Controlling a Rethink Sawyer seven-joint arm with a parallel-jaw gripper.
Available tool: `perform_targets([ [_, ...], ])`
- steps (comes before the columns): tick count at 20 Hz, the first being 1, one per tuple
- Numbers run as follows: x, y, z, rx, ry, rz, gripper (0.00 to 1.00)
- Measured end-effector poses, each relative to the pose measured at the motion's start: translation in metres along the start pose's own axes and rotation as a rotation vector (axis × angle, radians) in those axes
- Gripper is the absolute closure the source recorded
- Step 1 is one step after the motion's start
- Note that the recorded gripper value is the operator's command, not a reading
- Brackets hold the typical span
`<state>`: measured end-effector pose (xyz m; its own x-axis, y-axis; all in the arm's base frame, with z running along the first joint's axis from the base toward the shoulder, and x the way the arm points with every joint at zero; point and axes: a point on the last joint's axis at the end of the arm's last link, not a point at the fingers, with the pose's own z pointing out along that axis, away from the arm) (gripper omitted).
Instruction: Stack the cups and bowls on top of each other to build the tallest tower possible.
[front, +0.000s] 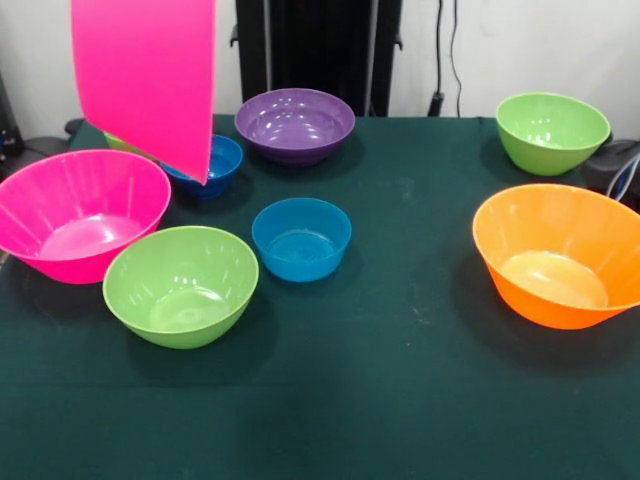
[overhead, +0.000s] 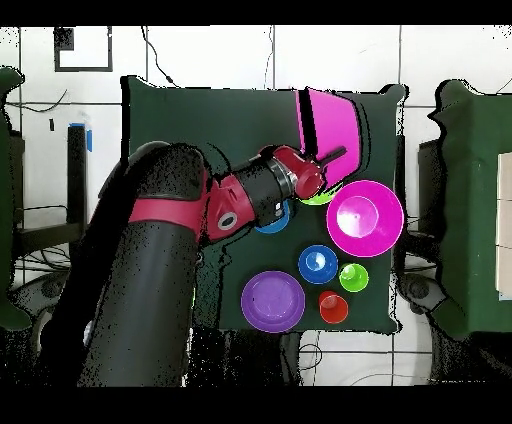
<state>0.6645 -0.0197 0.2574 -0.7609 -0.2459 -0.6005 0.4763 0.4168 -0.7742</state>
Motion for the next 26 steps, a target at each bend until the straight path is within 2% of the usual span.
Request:
perform_targets([
  [14,0.012,0.005,-0.021,-0.012,-0.011,-0.04,1.0],
  [26,0.018,0.009,-0.026,-0.016,0.013,-0.033,1.0],
])
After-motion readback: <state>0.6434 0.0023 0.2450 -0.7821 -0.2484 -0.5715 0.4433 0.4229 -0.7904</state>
